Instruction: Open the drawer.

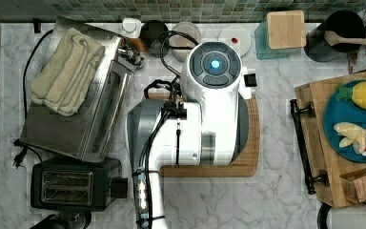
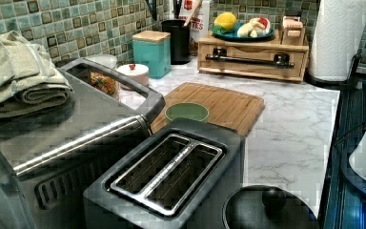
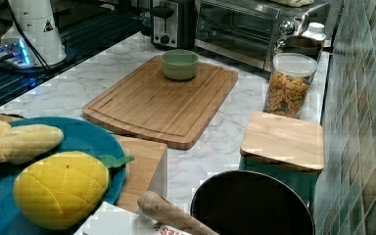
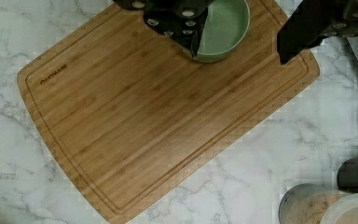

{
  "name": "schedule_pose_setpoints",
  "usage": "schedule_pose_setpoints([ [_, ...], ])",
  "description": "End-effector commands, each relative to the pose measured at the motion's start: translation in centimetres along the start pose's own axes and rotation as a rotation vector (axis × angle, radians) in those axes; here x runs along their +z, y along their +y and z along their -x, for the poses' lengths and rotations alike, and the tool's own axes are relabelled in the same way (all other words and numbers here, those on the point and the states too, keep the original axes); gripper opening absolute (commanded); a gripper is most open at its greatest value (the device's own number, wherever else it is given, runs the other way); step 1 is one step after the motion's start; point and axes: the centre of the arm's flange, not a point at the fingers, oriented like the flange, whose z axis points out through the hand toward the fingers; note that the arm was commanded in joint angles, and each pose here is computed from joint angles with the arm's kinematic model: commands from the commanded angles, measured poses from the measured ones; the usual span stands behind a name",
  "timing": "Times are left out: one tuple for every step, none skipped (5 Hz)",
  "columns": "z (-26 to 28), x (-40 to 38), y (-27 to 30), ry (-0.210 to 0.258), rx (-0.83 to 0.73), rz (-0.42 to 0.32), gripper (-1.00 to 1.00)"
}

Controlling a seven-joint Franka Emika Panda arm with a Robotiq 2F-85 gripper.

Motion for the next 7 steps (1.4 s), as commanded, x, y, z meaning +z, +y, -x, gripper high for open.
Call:
schedule_pose_setpoints([
  [0.0,0.0,-0.1,-0.001,0.0,-0.006,1.0],
  [0.5,1.0,1.0,0.026,-0.107,0.002,1.0],
  [0.5,2.1,3.6,0.06,-0.285,0.026,1.0],
  [0.9,3.2,7.0,0.141,-0.461,0.043,1.0],
  [-0.6,4.3,10.0,0.132,-0.594,0.044,1.0],
  [-1.7,5.5,12.9,0.175,-0.696,0.077,1.0],
  [-4.1,7.4,16.1,0.214,-0.793,0.049,1.0],
])
